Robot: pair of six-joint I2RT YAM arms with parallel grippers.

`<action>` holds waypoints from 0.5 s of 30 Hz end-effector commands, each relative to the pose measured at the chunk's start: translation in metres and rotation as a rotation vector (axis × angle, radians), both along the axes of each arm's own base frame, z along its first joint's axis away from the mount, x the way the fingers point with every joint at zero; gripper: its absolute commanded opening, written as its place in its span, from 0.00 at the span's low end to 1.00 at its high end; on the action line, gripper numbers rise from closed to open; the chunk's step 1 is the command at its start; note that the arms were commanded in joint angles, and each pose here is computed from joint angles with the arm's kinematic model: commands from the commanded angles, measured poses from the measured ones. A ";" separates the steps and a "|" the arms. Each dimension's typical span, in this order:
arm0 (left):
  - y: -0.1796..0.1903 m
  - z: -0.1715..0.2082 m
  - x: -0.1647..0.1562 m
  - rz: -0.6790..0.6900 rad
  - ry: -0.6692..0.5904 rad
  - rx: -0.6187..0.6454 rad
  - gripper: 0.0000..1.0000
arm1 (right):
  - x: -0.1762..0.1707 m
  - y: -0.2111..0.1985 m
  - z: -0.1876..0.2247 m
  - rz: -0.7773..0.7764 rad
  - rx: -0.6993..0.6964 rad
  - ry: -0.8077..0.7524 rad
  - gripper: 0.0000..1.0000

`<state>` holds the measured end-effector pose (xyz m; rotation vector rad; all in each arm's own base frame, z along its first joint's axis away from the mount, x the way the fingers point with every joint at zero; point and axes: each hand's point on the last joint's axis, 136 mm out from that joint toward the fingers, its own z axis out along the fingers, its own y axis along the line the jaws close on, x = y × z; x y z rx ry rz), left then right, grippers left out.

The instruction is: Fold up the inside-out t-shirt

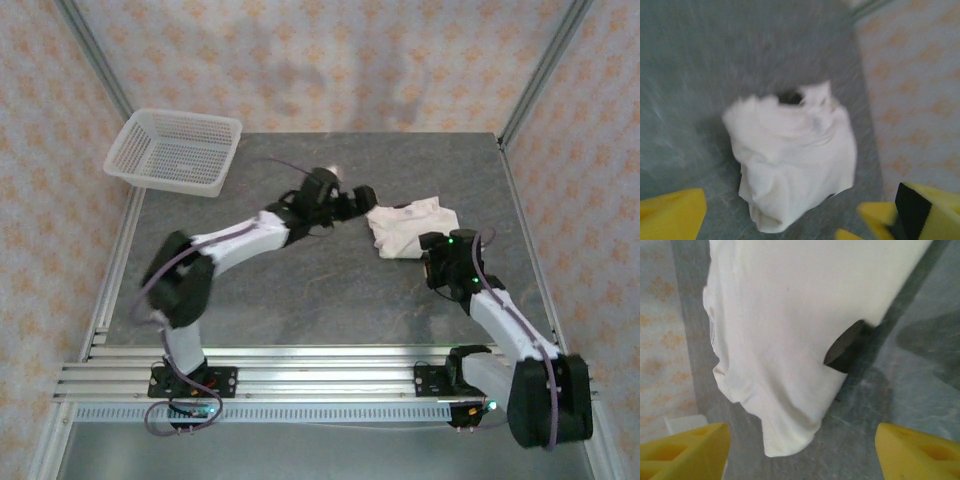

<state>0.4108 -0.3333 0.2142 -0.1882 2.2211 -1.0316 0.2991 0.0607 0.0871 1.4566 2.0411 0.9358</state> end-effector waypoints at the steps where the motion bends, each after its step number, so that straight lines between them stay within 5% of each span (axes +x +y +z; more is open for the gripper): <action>1: 0.046 0.052 -0.026 0.034 -0.168 0.131 0.99 | 0.029 0.020 0.019 0.016 0.161 -0.106 0.76; 15: 0.121 0.043 -0.174 -0.213 -0.241 0.231 0.99 | 0.103 0.006 -0.018 -0.170 0.298 -0.143 0.69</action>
